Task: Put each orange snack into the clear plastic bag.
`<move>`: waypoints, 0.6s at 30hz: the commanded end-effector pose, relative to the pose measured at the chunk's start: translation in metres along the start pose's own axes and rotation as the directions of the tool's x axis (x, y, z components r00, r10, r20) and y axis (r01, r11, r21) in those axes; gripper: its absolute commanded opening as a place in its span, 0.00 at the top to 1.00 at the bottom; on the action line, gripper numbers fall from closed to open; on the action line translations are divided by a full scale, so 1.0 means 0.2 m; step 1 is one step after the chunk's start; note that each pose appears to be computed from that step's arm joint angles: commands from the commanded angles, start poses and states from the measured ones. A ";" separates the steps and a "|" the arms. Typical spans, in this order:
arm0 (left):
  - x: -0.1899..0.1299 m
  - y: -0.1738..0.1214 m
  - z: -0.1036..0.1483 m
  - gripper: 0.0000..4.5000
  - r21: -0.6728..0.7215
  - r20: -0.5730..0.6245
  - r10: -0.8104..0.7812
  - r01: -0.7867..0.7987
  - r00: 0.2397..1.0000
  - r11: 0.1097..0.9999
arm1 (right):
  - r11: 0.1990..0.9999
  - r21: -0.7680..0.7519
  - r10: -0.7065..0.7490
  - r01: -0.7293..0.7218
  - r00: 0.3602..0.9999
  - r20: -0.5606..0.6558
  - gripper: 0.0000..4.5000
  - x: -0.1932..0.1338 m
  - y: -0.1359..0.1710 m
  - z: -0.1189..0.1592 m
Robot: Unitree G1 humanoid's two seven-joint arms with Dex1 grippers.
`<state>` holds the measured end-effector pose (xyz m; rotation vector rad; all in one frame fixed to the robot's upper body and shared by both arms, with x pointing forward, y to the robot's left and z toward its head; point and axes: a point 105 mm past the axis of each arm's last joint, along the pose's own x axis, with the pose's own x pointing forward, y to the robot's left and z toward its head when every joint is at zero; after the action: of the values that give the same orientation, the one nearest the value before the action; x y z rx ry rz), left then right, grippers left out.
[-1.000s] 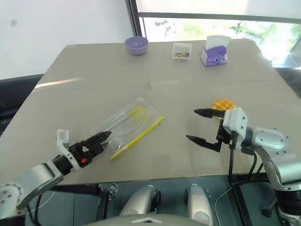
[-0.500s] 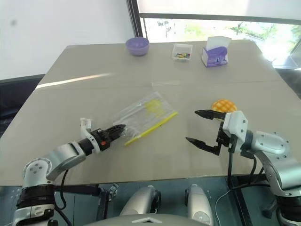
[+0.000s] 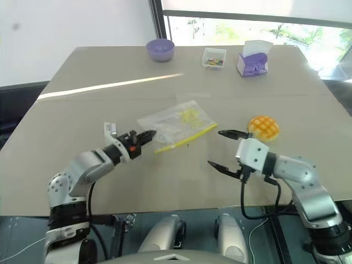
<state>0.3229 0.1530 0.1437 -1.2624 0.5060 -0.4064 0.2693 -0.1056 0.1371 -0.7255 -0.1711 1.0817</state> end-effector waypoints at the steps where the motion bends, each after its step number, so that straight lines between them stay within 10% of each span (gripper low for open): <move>1: 0.01 -0.16 0.02 0.99 0.003 0.053 -0.060 0.060 0.997 0.998 | 0.999 -0.054 -0.004 0.001 0.999 -0.044 0.00 0.13 -0.01 -0.08; 14: 0.05 -0.30 0.00 0.99 -0.035 0.085 -0.075 0.078 0.994 0.996 | 0.907 -0.308 -0.334 0.286 0.936 -0.113 0.00 0.46 -0.28 -0.22; 18: 0.04 -0.30 0.01 1.00 -0.036 0.089 -0.075 0.079 0.993 0.996 | 0.901 -0.306 -0.357 0.307 0.926 -0.125 0.27 0.47 -0.30 -0.24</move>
<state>0.3331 0.1366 0.1843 -1.3516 0.4407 -0.3527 0.3784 -0.0634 0.1089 -1.0068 -0.2553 0.6881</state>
